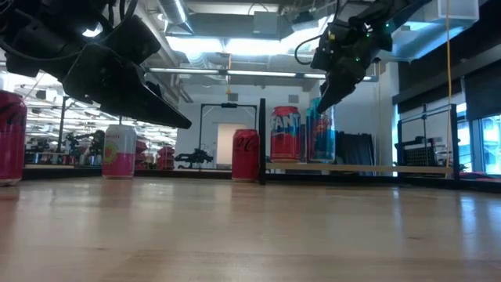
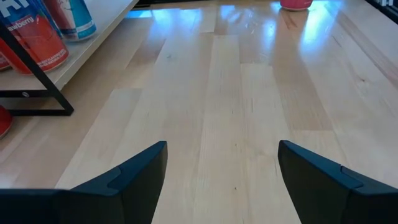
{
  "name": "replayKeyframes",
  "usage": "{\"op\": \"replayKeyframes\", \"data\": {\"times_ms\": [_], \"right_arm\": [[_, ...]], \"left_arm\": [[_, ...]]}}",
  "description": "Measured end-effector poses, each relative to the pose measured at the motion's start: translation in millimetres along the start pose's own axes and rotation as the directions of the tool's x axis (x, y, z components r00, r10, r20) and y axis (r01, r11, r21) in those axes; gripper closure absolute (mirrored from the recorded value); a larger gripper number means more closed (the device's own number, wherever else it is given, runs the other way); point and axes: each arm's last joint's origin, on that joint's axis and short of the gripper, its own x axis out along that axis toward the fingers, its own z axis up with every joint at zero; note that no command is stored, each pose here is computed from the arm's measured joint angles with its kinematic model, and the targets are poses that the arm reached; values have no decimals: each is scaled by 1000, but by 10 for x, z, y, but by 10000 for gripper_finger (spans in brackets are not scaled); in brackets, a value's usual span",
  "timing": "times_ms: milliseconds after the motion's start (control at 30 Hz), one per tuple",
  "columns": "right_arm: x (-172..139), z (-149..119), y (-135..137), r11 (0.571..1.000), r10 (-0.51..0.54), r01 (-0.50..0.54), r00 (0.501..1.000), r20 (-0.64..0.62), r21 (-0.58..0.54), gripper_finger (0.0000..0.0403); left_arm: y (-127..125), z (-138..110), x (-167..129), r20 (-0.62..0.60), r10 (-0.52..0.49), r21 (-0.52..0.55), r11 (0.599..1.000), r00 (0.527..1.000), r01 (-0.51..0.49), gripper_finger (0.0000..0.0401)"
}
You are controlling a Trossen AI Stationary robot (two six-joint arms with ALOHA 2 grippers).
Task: Place canned beverage on shelf
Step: Put the blue soda can on the shelf aligned with the other blue soda can, then put the red soda can on the shelf
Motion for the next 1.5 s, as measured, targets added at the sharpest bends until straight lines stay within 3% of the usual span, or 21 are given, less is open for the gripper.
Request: {"op": "replayKeyframes", "data": {"times_ms": [367, 667, 900, 1233, 1500], "right_arm": [[93, -2, -37, 1000, -7, 7, 1000, -12, 3, 197], [102, -7, -42, 999, -36, 36, 999, -32, 23, 70], [-106, 122, -13, 997, -29, 33, 998, -55, 63, 34], [-568, 280, 525, 992, 33, -24, 997, -71, 125, 39], [-486, -156, 1115, 985, 117, -119, 993, 20, 126, 39]], "left_arm": [[0, -1, 0, -1, 0, 0, 1000, 1000, 0, 115], [-10, -2, 0, -6, -39, 0, 999, 999, 39, 115], [-11, -2, 0, -6, -40, 0, 999, 999, 40, 115], [-12, 13, 0, 9, -40, -7, 999, 999, 40, 115], [9, 129, 13, 90, 37, -39, 999, 995, -34, 115]]}}
